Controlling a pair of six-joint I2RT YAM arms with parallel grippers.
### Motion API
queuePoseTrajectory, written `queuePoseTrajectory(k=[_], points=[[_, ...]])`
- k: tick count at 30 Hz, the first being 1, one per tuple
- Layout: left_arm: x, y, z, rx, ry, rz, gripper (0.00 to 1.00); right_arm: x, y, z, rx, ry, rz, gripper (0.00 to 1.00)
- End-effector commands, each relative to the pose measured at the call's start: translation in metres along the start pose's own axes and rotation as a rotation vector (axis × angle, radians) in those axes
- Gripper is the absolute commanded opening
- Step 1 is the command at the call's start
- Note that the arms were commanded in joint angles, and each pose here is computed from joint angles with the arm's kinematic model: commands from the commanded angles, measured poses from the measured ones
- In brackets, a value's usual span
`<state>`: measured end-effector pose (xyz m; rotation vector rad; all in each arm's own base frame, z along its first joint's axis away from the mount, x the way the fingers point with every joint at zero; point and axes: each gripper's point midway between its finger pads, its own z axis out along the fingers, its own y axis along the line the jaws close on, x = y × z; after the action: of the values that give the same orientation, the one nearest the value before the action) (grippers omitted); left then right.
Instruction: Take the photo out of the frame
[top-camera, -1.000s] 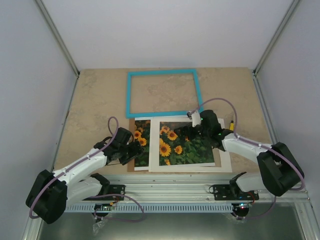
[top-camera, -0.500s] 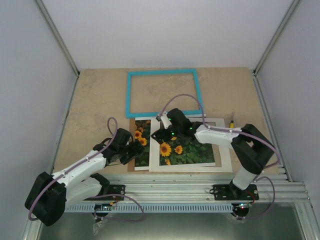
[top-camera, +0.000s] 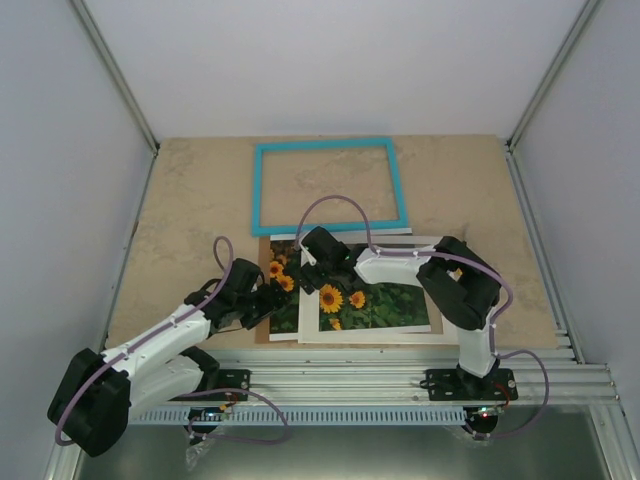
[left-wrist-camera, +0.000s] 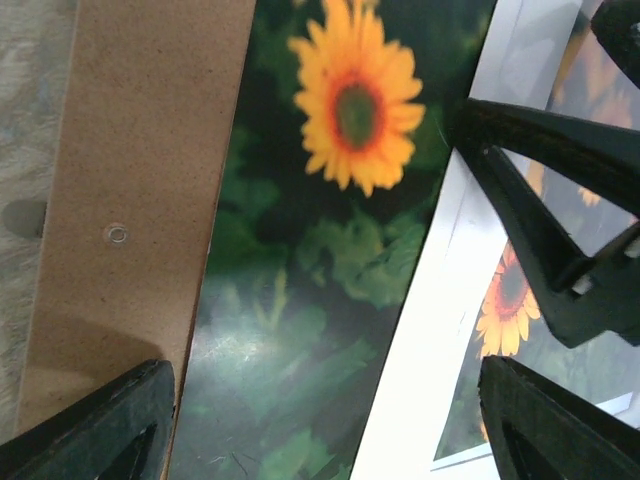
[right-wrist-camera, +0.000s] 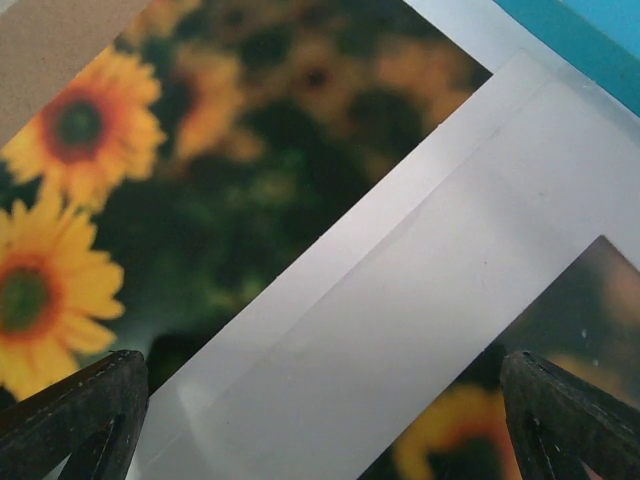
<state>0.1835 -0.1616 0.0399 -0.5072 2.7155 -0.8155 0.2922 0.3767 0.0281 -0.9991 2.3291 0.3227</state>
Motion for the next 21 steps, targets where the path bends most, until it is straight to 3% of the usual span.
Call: queuePoseTrajectory(k=[1, 11, 21], points=[[0.006, 0.005, 0.004, -0.001, 0.015, -0.007, 0.85, 0.008, -0.004, 0.008, 0.061, 0.039, -0.042, 0.97], [0.003, 0.012, -0.002, -0.048, -0.006, -0.005, 0.87, 0.03, -0.005, 0.023, 0.095, 0.13, -0.059, 0.98], [0.012, 0.007, 0.006, -0.009, 0.053, -0.003, 0.86, 0.035, -0.002, 0.024, 0.077, 0.142, -0.049, 0.98]])
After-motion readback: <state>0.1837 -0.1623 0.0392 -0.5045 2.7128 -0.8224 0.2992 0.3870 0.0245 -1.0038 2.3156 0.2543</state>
